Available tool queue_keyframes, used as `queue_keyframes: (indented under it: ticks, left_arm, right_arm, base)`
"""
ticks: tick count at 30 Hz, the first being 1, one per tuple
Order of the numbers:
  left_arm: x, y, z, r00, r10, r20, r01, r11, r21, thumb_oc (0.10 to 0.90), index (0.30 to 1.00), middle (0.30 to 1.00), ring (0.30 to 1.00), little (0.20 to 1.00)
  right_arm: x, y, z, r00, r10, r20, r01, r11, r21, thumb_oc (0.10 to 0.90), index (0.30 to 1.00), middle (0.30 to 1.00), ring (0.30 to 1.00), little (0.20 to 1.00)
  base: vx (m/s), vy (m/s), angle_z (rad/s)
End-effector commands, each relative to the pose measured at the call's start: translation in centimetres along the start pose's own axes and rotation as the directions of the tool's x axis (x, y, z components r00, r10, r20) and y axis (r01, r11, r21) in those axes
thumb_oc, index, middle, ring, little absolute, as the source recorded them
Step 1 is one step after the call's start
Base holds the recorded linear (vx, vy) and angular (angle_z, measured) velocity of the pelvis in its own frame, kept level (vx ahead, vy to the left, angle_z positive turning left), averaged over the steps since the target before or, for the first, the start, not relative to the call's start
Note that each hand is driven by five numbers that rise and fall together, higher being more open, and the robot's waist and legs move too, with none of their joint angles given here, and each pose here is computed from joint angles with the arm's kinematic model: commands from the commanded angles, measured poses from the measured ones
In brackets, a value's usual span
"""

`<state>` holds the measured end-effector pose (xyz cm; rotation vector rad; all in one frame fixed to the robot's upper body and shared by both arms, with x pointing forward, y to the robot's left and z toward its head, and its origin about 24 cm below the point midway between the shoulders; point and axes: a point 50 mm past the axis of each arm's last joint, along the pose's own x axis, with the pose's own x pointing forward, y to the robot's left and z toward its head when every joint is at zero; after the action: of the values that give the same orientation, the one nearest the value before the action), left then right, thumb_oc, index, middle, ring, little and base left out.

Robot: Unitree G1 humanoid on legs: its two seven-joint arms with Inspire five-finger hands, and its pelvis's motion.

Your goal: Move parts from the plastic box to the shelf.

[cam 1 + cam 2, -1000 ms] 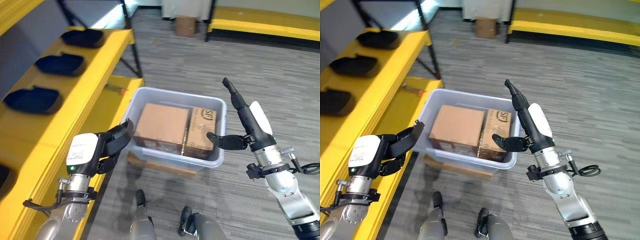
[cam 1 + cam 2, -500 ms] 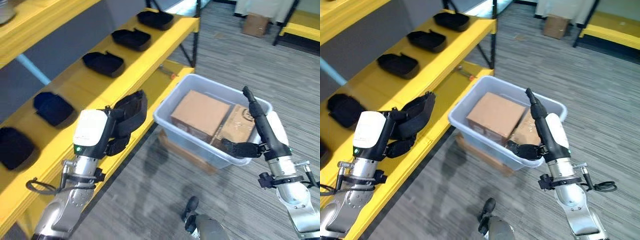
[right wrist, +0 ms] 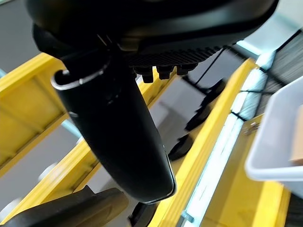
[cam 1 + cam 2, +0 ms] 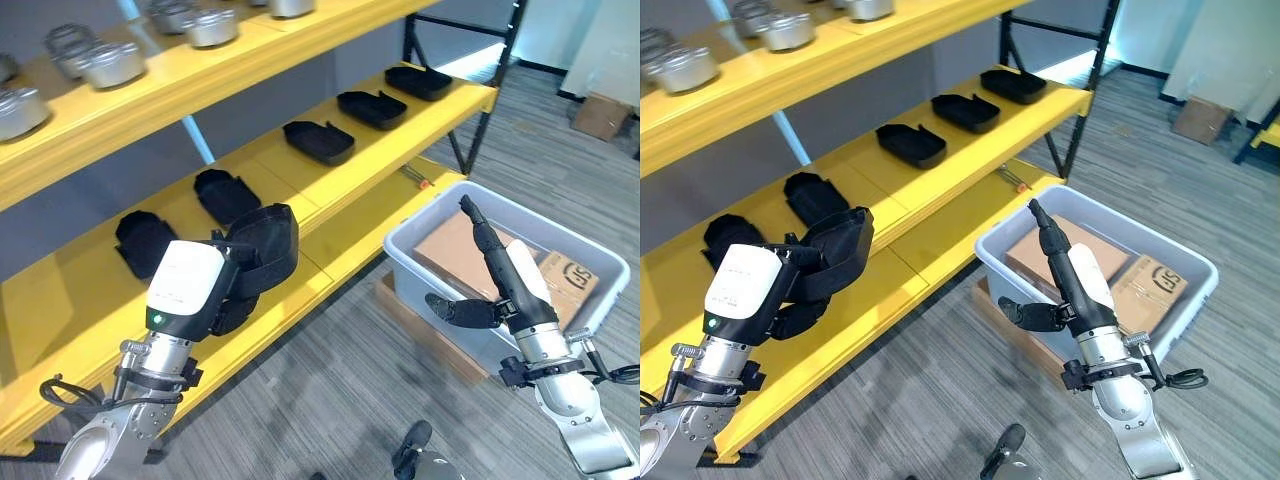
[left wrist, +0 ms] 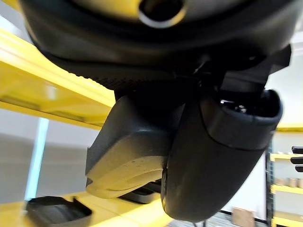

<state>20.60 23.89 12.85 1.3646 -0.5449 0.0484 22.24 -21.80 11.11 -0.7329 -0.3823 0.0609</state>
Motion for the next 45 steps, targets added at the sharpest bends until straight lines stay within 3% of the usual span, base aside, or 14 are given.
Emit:
queue_keyframes:
  ticks: [1,8,13,22,45]
  left_arm:
    - [2.6,6.6,1.1,0.945,0.270,0.186,-0.295,0.948,0.122,0.400,0.300,0.300,0.300,0.300]
    - [2.3,6.9,0.5,0.960,0.222,0.171,-0.248,0.958,0.143,0.400,0.300,0.300,0.300,0.300]
    - [2.2,5.8,-0.2,0.978,0.175,0.114,-0.188,0.975,0.116,0.400,0.300,0.300,0.300,0.300]
    - [2.1,4.4,-0.1,0.984,0.162,0.075,-0.167,0.984,0.068,0.400,0.300,0.300,0.300,0.300]
    - [2.2,4.6,0.1,0.966,0.260,0.008,-0.259,0.964,-0.064,0.400,0.300,0.300,0.300,0.300]
  right_arm:
    - [1.8,-1.6,3.6,0.970,-0.096,0.224,0.099,0.995,0.001,0.900,1.000,1.000,1.000,1.000]
    - [1.0,-1.1,2.5,0.983,-0.095,0.157,0.094,0.995,0.011,0.900,1.000,1.000,1.000,1.000]
    - [-0.7,-1.6,1.8,0.991,-0.081,0.109,0.082,0.997,-0.002,0.900,1.000,1.000,1.000,1.000]
    - [-0.8,-1.7,1.7,0.992,-0.061,0.113,0.063,0.998,-0.015,0.900,1.000,1.000,1.000,1.000]
    - [-0.1,-2.8,2.1,0.981,-0.122,0.148,0.128,0.991,-0.030,0.900,1.000,1.000,1.000,1.000]
  base:
    - [0.01,0.139,0.75]
    - [0.02,0.165,0.48]
    - [0.08,0.048,0.66]
    - [0.13,-0.067,0.45]
    - [0.07,-0.094,0.36]
